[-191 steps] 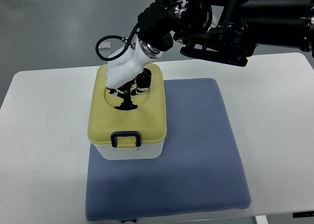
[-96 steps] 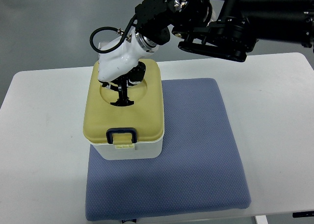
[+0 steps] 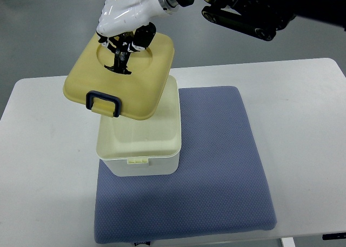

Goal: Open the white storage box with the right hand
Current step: 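Lift the yellow lid off the white box with the right hand, then carry the lid beside the box and lower it onto the blue mat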

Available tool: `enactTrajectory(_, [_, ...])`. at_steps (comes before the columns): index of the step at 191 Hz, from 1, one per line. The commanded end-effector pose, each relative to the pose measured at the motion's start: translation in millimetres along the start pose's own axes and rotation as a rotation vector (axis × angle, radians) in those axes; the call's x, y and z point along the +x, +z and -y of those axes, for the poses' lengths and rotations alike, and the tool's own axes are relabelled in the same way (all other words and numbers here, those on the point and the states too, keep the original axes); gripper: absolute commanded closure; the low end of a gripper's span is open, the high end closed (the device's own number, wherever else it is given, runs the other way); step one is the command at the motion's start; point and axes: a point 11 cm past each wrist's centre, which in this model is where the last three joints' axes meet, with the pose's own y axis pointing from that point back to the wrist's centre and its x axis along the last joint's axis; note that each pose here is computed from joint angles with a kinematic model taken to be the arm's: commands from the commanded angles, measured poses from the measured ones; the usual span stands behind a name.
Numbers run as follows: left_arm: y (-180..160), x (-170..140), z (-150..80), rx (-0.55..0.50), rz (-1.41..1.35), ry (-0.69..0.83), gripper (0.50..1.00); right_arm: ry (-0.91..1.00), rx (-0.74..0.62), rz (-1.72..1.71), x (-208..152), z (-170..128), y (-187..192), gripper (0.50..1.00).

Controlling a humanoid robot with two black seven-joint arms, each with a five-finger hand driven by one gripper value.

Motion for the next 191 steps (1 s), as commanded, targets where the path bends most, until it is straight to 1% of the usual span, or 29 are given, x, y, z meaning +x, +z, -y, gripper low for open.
enactTrajectory(1, [0, 0, 0, 0.0, 0.0, -0.001, 0.5, 0.053, -0.032, 0.081, 3, -6, 12, 1.0])
enactTrajectory(20, [0, 0, 0, 0.0, 0.0, -0.001, 0.5, 0.092, -0.069, 0.167, 2, -17, 27, 1.0])
enactTrajectory(33, [0, 0, 0, 0.0, 0.0, -0.001, 0.5, 0.093, -0.077, 0.294, -13, -24, 34, 1.0])
enactTrajectory(62, [0, -1, 0, 0.0, 0.002, -0.002, 0.5, 0.128, -0.098, 0.471, -22, -40, 48, 1.0])
enactTrajectory(94, [0, -1, 0, 0.0, 0.0, -0.002, 0.5, 0.092, -0.229, 0.549, -59, -59, 72, 1.0])
enactTrajectory(128, [0, -1, 0, 0.0, 0.0, -0.002, 0.5, 0.002, -0.326, 0.559, -101, -81, 88, 1.0])
enactTrajectory(191, [0, -1, 0, 0.0, 0.0, -0.002, 0.5, -0.123, -0.413, 0.583, -162, -110, 98, 1.0])
